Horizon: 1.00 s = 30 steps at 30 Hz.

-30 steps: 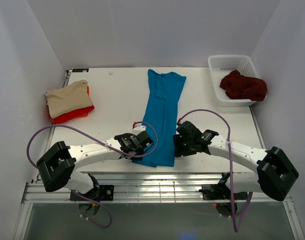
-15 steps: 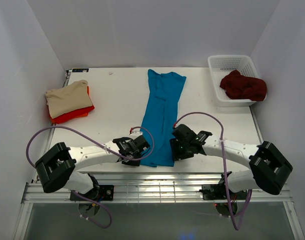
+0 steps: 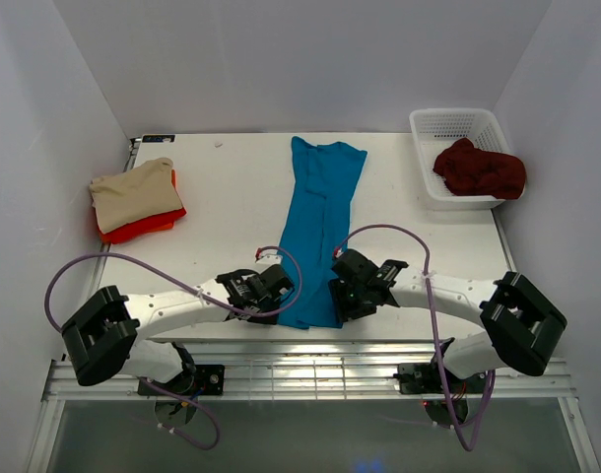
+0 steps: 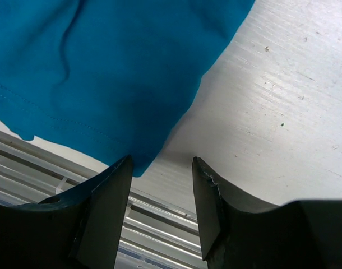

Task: Fold and stack the t-shirts
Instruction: Grab the bottom of the folded rectangular tshirt with both arms

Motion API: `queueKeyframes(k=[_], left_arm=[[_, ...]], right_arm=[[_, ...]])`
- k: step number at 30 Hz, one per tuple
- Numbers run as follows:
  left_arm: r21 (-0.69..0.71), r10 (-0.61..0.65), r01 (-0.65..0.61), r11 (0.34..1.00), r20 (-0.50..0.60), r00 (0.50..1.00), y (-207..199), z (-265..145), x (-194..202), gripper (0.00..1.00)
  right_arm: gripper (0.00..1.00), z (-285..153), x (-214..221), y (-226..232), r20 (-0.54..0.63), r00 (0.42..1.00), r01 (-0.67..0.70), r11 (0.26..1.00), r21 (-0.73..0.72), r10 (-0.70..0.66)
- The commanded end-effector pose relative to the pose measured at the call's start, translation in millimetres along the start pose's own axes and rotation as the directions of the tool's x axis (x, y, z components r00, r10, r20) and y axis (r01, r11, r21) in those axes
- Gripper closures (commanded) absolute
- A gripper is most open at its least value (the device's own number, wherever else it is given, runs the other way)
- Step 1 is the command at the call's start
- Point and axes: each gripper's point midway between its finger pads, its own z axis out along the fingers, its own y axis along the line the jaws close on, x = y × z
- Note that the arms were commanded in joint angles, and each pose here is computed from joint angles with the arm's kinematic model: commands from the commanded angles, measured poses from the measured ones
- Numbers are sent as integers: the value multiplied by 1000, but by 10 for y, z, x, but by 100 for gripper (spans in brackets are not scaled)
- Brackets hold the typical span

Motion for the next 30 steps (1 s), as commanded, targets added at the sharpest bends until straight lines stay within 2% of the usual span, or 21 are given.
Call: queueKeyframes(k=[1,5,14,30], left_arm=[[77,-30,24,997,76,997,-120,-112,-171,52],[95,-33,27,995,70,997,-150,-83,-145,52],[34,-31,31,999,9,999,-41,38,28,52],[-13,-30,30,999,34,999,72,72,26,53]], right_arm=[[47,-40,-137,168,32,999,23,999,-38,-21],[48,-42,-152,204,35,999,36,999,-39,-34],[48,4,-131,270,12,998,60,997,-52,-60],[50,19,-159,366,14,995,97,993,-66,-96]])
